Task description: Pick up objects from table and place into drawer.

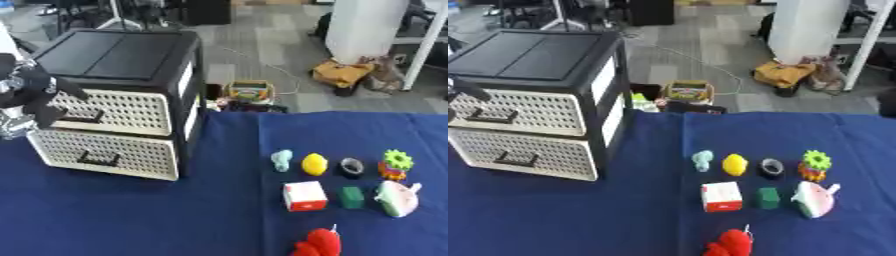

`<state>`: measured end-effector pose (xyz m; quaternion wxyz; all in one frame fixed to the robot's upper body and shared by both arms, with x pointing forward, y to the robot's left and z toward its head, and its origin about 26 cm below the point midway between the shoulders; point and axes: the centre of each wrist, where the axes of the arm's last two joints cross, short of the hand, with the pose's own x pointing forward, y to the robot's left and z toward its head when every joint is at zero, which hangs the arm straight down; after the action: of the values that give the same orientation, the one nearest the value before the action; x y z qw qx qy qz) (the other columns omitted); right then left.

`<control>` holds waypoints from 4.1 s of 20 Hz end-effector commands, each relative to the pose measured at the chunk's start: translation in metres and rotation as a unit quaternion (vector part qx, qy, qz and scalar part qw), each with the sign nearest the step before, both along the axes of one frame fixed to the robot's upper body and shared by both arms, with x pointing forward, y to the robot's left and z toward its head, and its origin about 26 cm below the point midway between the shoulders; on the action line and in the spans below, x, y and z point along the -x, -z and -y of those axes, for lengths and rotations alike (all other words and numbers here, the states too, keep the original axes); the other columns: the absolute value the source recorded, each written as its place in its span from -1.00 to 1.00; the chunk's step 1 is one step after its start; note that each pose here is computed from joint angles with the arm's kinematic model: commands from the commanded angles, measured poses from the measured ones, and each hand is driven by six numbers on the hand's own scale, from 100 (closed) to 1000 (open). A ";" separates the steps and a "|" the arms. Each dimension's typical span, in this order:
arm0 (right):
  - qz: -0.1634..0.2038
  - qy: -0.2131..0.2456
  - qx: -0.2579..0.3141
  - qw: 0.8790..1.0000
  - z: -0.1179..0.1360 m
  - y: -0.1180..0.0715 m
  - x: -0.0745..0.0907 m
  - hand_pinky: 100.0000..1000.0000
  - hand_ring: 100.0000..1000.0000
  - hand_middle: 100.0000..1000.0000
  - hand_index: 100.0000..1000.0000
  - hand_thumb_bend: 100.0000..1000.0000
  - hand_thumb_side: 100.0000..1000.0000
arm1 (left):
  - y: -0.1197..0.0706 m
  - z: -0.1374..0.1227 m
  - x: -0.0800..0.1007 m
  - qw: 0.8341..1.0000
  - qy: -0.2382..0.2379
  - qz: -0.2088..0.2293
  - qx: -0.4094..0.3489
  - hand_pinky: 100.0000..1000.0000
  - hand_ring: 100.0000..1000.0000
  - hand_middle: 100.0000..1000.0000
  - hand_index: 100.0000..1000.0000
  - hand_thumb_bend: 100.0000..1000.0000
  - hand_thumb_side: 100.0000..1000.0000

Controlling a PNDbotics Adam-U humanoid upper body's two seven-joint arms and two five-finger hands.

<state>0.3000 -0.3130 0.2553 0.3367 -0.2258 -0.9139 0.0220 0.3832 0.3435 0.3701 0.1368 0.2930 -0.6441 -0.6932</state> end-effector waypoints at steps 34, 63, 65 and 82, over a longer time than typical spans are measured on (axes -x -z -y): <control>0.008 -0.009 0.008 1.000 0.000 -0.007 0.003 0.31 0.34 -0.16 0.65 -1.00 1.00 | -0.011 -0.019 0.005 0.981 0.039 0.040 -0.186 -1.00 -1.00 -1.00 0.66 -1.00 1.00; 0.001 -0.021 0.004 1.000 -0.001 -0.006 0.003 0.33 0.34 -0.19 0.64 -1.00 1.00 | -0.012 -0.024 0.002 0.983 0.035 0.111 -0.143 -1.00 -1.00 -1.00 0.61 -1.00 1.00; 0.001 -0.021 0.004 1.000 -0.001 -0.006 0.003 0.33 0.34 -0.19 0.64 -1.00 1.00 | -0.012 -0.024 0.000 0.983 0.035 0.117 -0.138 -1.00 -1.00 -1.00 0.63 -1.00 1.00; -0.001 -0.023 0.006 1.000 -0.001 -0.006 0.003 0.34 0.34 -0.20 0.64 -1.00 1.00 | -0.017 -0.037 -0.005 0.987 0.027 0.134 -0.090 -1.00 -1.00 -1.00 0.62 -1.00 1.00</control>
<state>0.3005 -0.3114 0.2536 0.3494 -0.2047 -0.9138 0.0313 0.3947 0.3746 0.3718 0.0184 0.3748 -0.6148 -0.6936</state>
